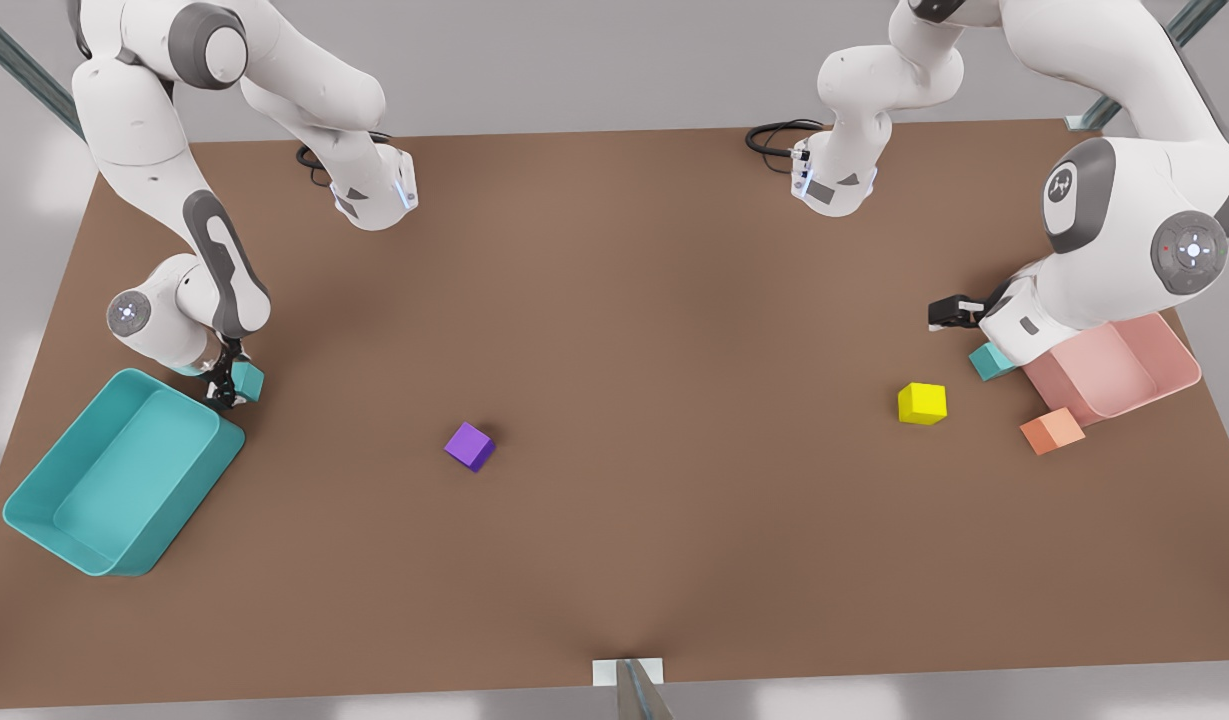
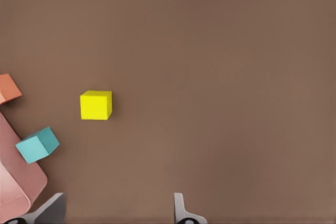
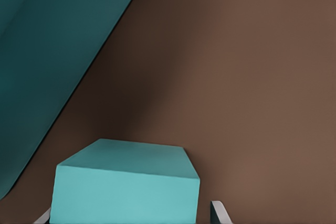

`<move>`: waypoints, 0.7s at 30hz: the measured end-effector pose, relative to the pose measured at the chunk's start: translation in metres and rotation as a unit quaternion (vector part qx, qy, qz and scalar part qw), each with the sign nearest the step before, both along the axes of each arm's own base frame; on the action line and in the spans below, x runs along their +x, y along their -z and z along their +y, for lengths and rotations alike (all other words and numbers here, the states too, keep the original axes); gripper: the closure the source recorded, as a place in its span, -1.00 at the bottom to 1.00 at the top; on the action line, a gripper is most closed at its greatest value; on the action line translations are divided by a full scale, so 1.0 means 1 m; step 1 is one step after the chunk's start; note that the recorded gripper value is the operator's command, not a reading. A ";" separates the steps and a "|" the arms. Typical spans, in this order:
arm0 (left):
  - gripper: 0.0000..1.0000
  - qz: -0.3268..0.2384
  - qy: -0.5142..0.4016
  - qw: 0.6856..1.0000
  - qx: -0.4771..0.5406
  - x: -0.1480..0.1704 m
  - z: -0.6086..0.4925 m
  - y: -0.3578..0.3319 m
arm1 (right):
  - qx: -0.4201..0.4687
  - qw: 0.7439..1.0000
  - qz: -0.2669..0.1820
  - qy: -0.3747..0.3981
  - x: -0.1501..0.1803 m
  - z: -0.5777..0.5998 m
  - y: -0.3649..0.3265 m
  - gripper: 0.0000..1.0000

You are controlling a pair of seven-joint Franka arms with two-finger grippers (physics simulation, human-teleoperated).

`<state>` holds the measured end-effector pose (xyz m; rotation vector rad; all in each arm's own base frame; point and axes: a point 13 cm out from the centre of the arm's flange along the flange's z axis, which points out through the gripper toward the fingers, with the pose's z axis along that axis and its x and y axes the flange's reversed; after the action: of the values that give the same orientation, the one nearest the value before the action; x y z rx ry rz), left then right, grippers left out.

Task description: Stack the two blue cubes on top of each other

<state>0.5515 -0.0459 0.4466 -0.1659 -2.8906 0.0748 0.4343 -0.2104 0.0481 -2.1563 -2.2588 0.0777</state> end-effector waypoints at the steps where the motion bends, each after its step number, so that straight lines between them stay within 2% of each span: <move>1: -1.00 0.001 0.000 1.000 0.000 0.000 0.000 0.000 | 0.000 1.000 0.001 0.000 -0.001 -0.001 0.001 -0.99; 3: -1.00 0.002 0.001 1.000 0.000 -0.001 -0.001 0.000 | 0.000 1.000 0.001 0.000 -0.002 -0.001 0.002 -0.98; 4: -1.00 0.003 0.001 1.000 0.000 -0.001 -0.001 0.001 | 0.000 1.000 0.001 -0.001 -0.002 -0.001 0.002 -0.78; 6: -1.00 0.003 0.001 1.000 0.000 -0.002 -0.001 0.001 | 0.000 1.000 0.001 -0.004 -0.001 -0.001 0.003 -0.61; 17: -1.00 0.017 -0.001 1.000 0.000 -0.002 0.002 0.010 | 0.002 1.000 -0.002 -0.015 0.001 0.000 -0.006 -0.58; 21: -1.00 0.020 -0.001 1.000 0.001 -0.004 0.003 0.009 | 0.005 1.000 0.004 -0.020 -0.002 0.003 -0.005 -0.43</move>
<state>0.5477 -0.0433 0.4377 -0.1595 -2.8509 0.0745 0.4326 -0.2078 0.0533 -2.1028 -2.2928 0.0750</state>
